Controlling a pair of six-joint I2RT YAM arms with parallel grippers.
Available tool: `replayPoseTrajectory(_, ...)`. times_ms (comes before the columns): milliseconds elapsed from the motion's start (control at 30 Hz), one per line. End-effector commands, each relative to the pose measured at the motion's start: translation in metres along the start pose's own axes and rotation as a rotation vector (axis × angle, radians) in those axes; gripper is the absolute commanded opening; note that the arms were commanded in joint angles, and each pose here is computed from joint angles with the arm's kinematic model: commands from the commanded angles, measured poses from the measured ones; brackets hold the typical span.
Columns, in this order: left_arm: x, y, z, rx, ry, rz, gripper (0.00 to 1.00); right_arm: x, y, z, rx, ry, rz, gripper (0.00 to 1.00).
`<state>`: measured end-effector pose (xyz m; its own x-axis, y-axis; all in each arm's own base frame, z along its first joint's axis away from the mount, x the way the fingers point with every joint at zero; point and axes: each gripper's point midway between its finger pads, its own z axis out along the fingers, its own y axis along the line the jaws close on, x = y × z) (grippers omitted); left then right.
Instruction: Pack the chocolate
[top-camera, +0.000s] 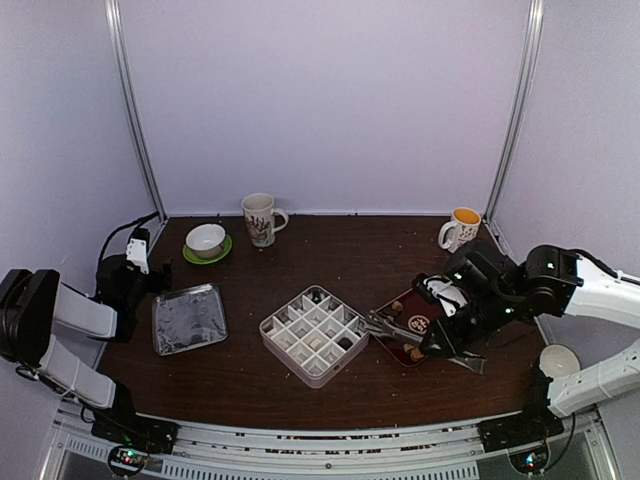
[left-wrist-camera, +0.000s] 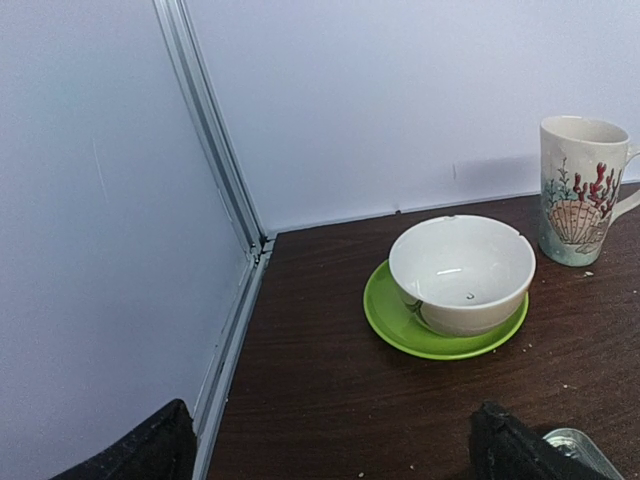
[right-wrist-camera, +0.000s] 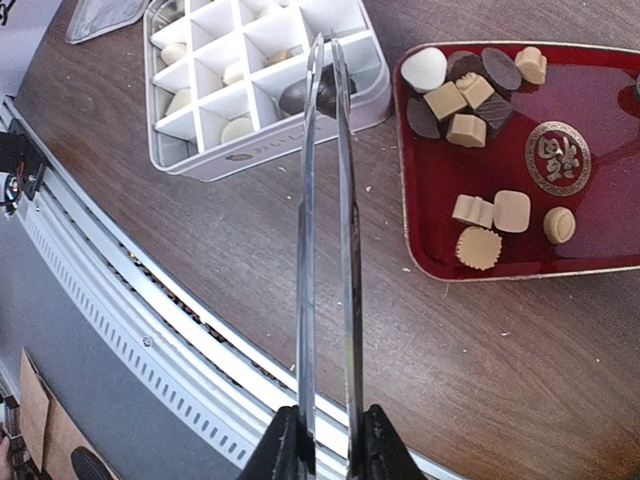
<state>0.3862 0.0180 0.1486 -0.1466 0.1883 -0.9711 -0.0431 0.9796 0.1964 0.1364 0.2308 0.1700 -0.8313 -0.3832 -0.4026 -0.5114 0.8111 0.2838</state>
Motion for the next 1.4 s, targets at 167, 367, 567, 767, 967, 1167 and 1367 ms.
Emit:
replayPoseTrajectory(167,-0.016,0.004,0.001,-0.008,-0.063,0.003,0.98,-0.008,0.040,-0.008,-0.179,-0.050,-0.084,0.20)
replayPoseTrajectory(367,-0.016,0.004,0.001,-0.008,-0.063,0.004,0.98,-0.013,0.066,-0.010,-0.264,-0.070,-0.130,0.21)
replayPoseTrajectory(567,-0.016,0.004,0.001,-0.009,-0.063,0.004,0.98,-0.008,0.076,0.004,-0.262,-0.019,-0.171,0.21)
replayPoseTrajectory(767,-0.016,0.004,0.001,-0.009,-0.063,0.004,0.98,-0.001,0.083,0.016,-0.250,0.020,-0.207,0.21)
replayPoseTrajectory(967,-0.016,0.004,0.001,-0.009,-0.063,0.004,0.98,-0.002,0.087,0.023,-0.248,0.026,-0.219,0.22)
replayPoseTrajectory(1167,-0.016,0.004,0.001,-0.008,-0.063,0.004,0.98,-0.007,0.091,0.031,-0.239,0.027,-0.231,0.25)
replayPoseTrajectory(1367,-0.016,0.004,0.001,-0.007,-0.062,0.004,0.98,-0.008,0.092,0.037,-0.226,0.043,-0.241,0.30)
